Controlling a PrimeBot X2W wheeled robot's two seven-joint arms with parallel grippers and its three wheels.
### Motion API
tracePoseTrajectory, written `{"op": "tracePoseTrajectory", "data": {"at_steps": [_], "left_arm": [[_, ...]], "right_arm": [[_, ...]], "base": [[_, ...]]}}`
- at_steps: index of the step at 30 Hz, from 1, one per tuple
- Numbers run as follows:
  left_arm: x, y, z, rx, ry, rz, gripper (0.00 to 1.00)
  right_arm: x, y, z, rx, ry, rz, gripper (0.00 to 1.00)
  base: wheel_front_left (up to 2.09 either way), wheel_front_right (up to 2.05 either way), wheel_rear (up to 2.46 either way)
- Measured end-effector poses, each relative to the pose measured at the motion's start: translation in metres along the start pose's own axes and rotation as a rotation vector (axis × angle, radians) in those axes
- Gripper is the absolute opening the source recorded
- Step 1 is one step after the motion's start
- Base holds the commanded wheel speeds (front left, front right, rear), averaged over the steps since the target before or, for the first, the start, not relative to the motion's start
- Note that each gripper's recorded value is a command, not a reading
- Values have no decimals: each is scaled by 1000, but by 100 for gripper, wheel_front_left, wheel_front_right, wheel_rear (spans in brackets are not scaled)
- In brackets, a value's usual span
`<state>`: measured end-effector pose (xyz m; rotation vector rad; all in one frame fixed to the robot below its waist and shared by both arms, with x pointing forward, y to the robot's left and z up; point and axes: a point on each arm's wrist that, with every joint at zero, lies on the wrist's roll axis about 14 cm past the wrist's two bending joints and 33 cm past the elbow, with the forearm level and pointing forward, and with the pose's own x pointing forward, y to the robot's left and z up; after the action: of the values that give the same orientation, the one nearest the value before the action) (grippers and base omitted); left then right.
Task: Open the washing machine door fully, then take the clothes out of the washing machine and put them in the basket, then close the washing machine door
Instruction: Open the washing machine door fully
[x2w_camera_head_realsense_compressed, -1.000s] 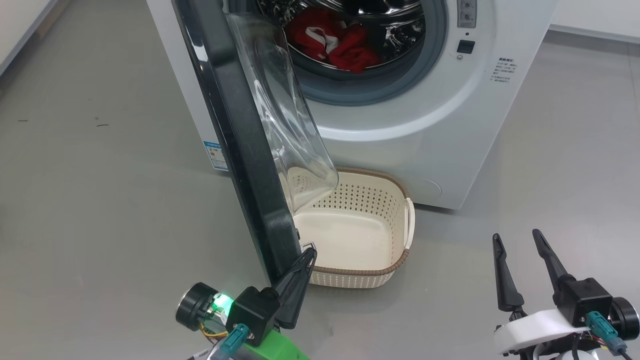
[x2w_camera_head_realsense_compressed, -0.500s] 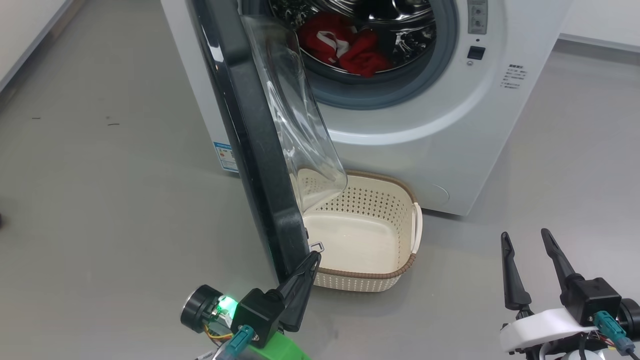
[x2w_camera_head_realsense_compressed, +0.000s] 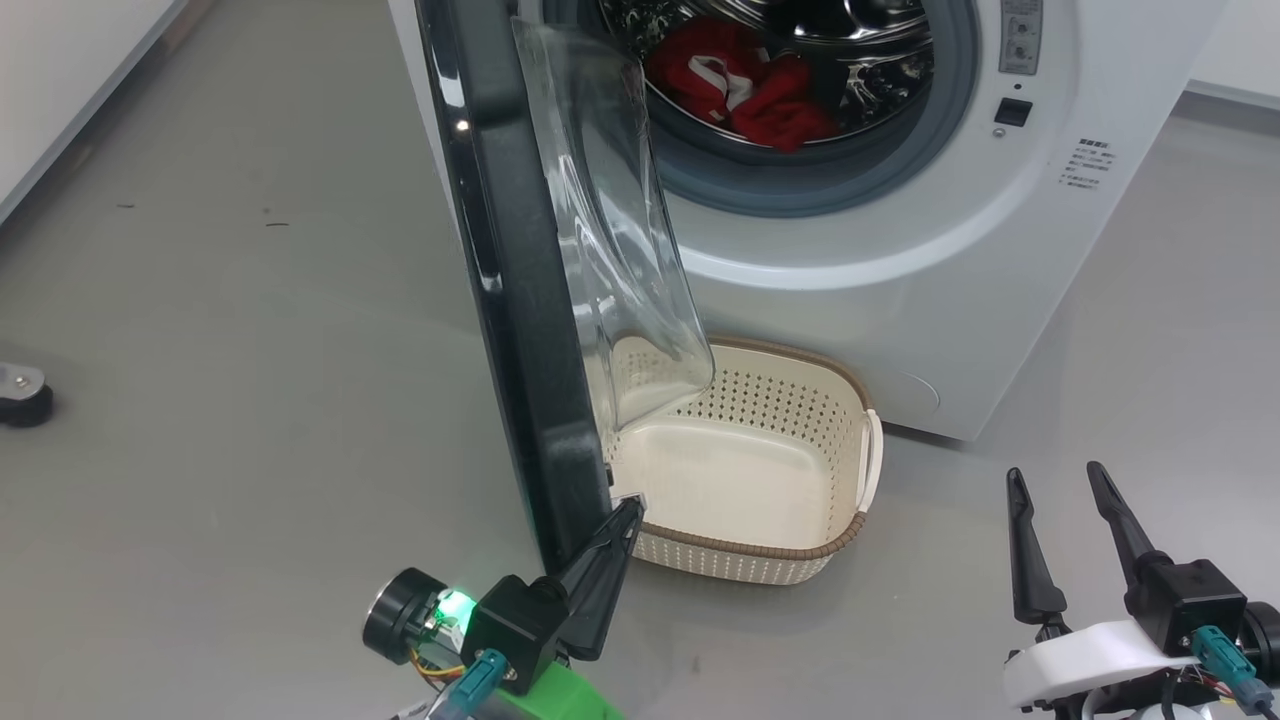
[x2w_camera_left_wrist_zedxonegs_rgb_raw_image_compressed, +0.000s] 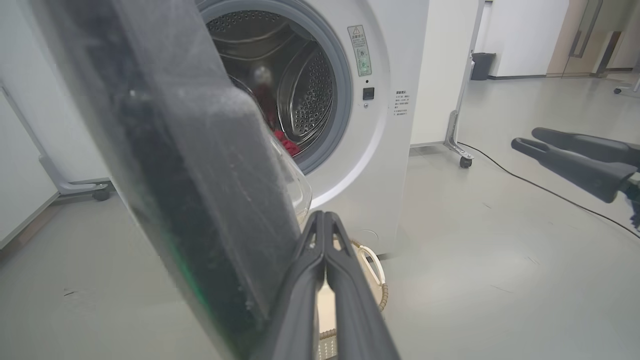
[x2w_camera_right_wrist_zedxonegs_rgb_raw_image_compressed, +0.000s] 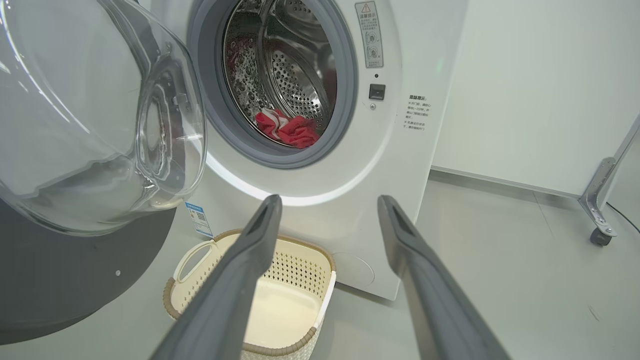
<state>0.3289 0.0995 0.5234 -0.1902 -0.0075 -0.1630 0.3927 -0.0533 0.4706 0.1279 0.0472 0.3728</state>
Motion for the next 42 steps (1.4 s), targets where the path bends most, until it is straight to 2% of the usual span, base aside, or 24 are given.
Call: {"op": "tracePoseTrajectory", "data": {"at_steps": [15,26,42], "left_arm": [[-13,30,4,12,-20,124,0],[-31,72,3,35,-15,278,0],[-48,124,2,49,-18,438,0]], "right_arm": [[12,14,-4,-5,10,50,100],[20,39,-10,-33,21,136,100],[17,37,-13,-37,29,135,100]], "base": [[0,0,0],[0,0,0],[0,0,0]]}}
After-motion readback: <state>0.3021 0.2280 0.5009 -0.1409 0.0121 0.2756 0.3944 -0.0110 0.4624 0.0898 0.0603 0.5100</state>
